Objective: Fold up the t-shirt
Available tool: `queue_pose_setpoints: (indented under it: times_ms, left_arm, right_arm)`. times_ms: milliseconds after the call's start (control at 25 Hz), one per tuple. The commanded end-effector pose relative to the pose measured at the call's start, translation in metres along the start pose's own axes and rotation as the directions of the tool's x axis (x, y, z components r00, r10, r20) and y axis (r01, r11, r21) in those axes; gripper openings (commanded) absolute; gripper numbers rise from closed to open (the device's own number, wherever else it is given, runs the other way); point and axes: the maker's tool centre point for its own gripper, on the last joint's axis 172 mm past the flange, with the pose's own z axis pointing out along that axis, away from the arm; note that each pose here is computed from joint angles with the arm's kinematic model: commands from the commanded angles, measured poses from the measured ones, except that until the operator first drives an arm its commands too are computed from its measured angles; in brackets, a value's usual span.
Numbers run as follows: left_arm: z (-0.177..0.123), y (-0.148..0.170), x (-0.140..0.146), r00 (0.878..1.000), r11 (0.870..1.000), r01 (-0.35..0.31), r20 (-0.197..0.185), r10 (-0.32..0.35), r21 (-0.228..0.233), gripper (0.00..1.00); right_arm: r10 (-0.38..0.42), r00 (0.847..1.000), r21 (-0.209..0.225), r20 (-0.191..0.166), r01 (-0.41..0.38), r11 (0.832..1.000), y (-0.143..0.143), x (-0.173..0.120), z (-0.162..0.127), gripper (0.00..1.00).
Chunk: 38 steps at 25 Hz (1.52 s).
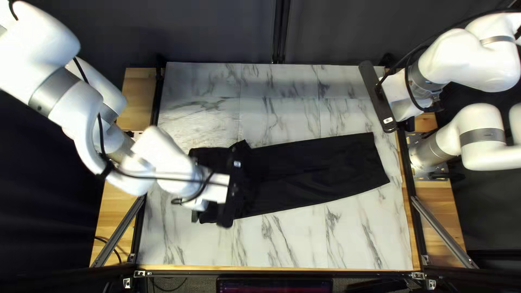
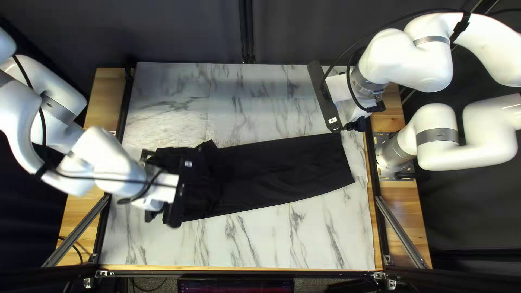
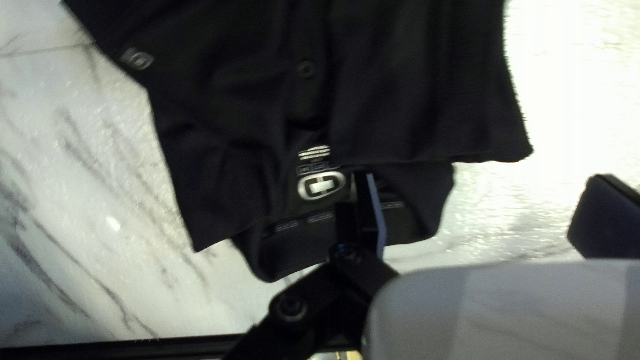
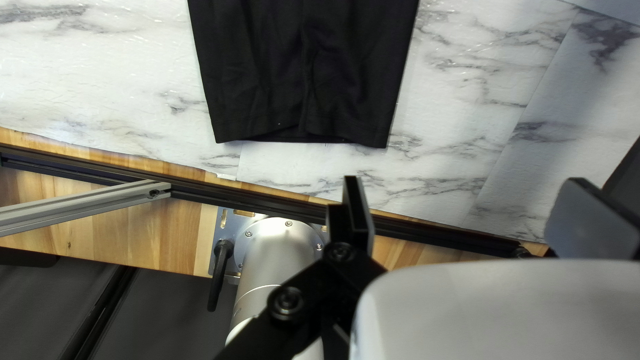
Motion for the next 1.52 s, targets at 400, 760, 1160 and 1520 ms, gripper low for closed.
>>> queue_pose_setpoints:
  times_ms: [400,760,1160,1520]
  left_arm:
    - [0.035,0.016,-0.004,0.999,0.997,0.037,0.001,-0.037,0.061,1.0]
    - [0.056,0.035,-0.015,0.983,0.954,0.175,0.014,-0.184,0.245,1.0]
    - [0.08,0.022,-0.017,0.981,0.948,0.183,0.011,-0.192,0.26,0.34]
    - [0.08,0.019,-0.022,0.981,0.949,0.183,0.014,-0.193,0.255,0.0]
  right_arm:
    - [0.0,1.0,0.0,0.0,0.0,1.0,0.0,0.0,0.0,1.0]
    - [0.0,1.0,0.0,0.0,0.0,1.0,0.0,0.0,0.0,1.0]
    - [0.0,1.0,0.0,0.0,0.0,1.0,0.0,0.0,0.0,1.0]
    - [0.0,1.0,0.0,0.0,0.0,1.0,0.0,0.0,0.0,1.0]
